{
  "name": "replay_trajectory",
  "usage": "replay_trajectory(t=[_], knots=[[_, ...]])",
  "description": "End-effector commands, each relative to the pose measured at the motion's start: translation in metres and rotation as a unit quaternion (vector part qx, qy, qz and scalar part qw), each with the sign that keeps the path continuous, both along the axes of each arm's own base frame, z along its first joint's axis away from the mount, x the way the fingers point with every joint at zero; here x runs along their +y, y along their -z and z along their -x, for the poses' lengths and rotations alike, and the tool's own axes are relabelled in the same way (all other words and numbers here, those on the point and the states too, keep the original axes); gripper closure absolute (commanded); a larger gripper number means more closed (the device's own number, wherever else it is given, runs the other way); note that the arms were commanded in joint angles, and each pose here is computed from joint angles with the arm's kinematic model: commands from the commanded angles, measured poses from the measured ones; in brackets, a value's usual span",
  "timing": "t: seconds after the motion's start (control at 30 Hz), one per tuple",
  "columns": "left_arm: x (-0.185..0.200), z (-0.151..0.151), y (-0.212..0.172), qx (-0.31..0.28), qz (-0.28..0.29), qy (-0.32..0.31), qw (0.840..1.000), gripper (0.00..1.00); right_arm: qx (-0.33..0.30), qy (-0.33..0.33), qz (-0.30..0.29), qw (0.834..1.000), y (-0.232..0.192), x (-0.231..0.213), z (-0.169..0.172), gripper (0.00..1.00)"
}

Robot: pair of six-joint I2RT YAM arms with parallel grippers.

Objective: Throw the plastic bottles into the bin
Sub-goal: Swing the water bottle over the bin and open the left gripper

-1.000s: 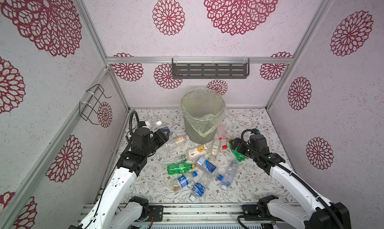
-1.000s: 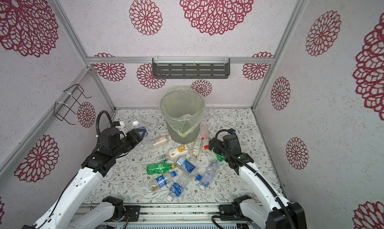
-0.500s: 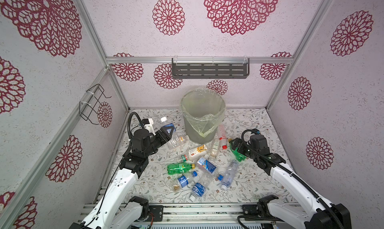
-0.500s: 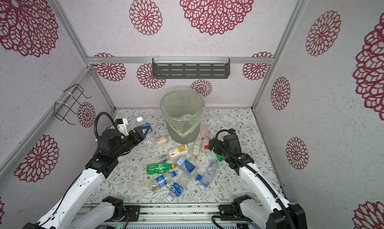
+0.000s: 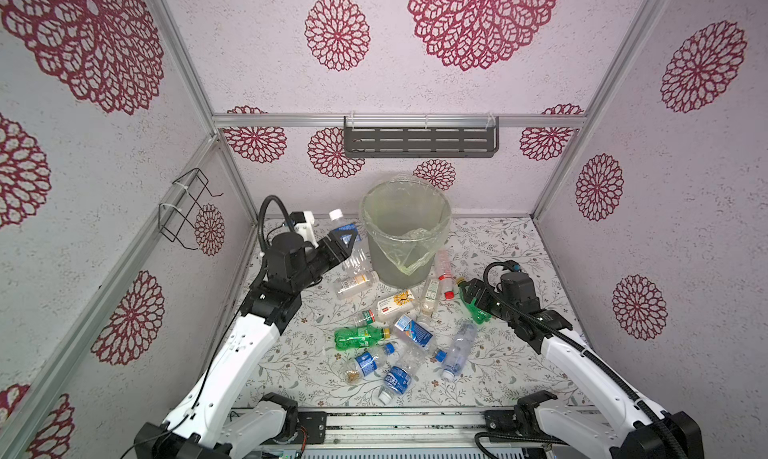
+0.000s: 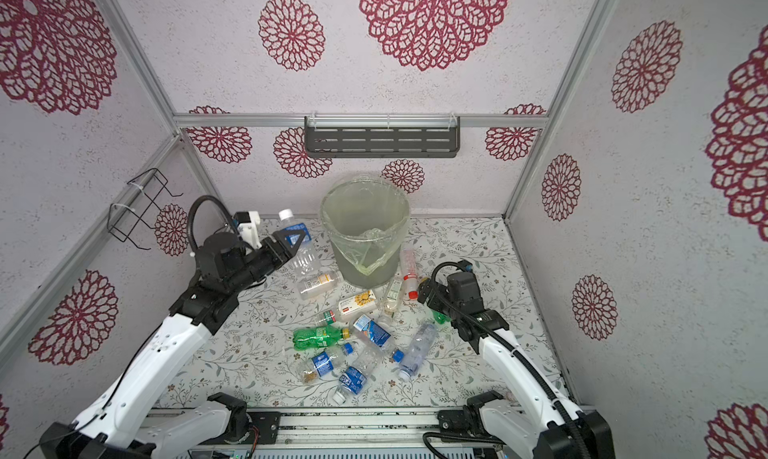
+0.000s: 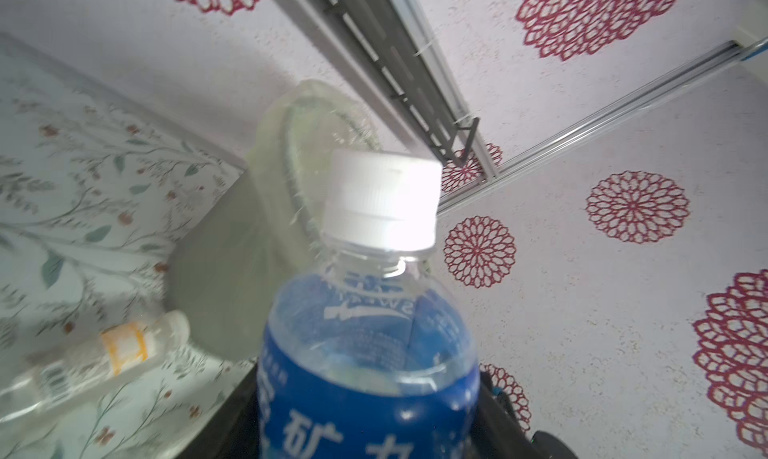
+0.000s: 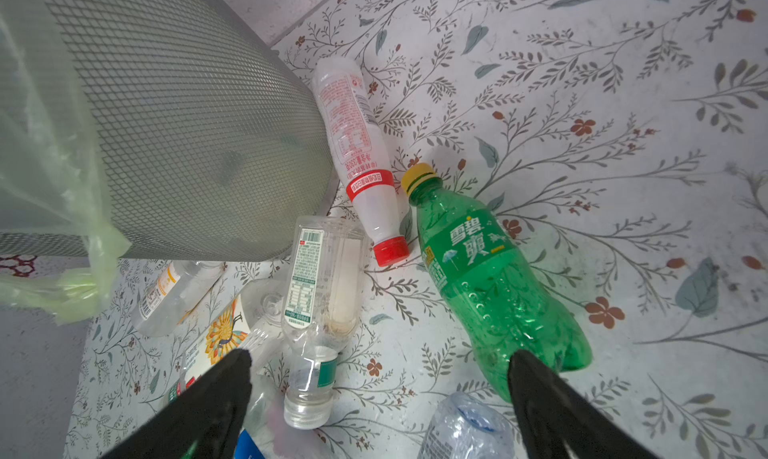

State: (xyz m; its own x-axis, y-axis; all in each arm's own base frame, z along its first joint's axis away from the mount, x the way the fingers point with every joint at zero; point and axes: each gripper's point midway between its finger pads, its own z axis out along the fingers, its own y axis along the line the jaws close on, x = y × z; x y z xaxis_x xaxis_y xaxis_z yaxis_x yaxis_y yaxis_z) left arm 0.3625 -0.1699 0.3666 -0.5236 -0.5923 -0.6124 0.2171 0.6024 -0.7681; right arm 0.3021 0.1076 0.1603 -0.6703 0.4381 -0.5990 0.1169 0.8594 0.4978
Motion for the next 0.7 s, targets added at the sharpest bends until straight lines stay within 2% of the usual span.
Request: replay_trajectory(t=[0.0, 0.03, 0.1, 0.13, 0.2, 0.3, 0.4, 0.5, 0.67], knots=[[-0.029, -0.029, -0.039, -0.029, -0.017, 0.024, 0.999, 0.36, -0.018, -0.002, 0.000, 1.000, -0.012, -0.001, 0.002, 0.01], [-0.041, -0.046, -0.047, -0.029, -0.020, 0.031, 0.999, 0.32, -0.020, 0.000, -0.001, 1.000, -0.014, -0.001, 0.003, 0.01], [-0.060, -0.078, -0.051, -0.015, -0.030, 0.034, 0.999, 0.17, -0.020, 0.003, -0.001, 1.000, -0.016, -0.003, 0.004, 0.01], [-0.071, -0.095, -0.045, 0.003, -0.032, 0.041, 0.999, 0.00, -0.021, 0.003, 0.000, 1.000, -0.018, -0.004, 0.004, 0.01], [-0.081, -0.115, -0.045, 0.018, -0.036, 0.050, 0.998, 0.03, -0.024, 0.006, 0.002, 1.000, -0.025, -0.005, 0.006, 0.01], [-0.075, -0.112, -0.073, -0.009, -0.037, 0.038, 0.999, 0.03, -0.029, 0.011, 0.019, 0.999, -0.036, -0.013, 0.012, 0.01], [-0.056, -0.091, -0.109, -0.049, -0.047, 0.015, 0.998, 0.03, -0.033, 0.015, 0.049, 0.998, -0.041, -0.023, 0.018, 0.01], [-0.039, -0.067, -0.126, -0.063, -0.065, 0.009, 0.996, 0.03, -0.027, 0.021, 0.075, 0.997, -0.040, -0.032, 0.022, 0.01], [-0.023, -0.036, -0.116, -0.047, -0.091, 0.011, 0.995, 0.03, -0.010, 0.040, 0.111, 0.993, -0.035, -0.045, 0.024, 0.01]])
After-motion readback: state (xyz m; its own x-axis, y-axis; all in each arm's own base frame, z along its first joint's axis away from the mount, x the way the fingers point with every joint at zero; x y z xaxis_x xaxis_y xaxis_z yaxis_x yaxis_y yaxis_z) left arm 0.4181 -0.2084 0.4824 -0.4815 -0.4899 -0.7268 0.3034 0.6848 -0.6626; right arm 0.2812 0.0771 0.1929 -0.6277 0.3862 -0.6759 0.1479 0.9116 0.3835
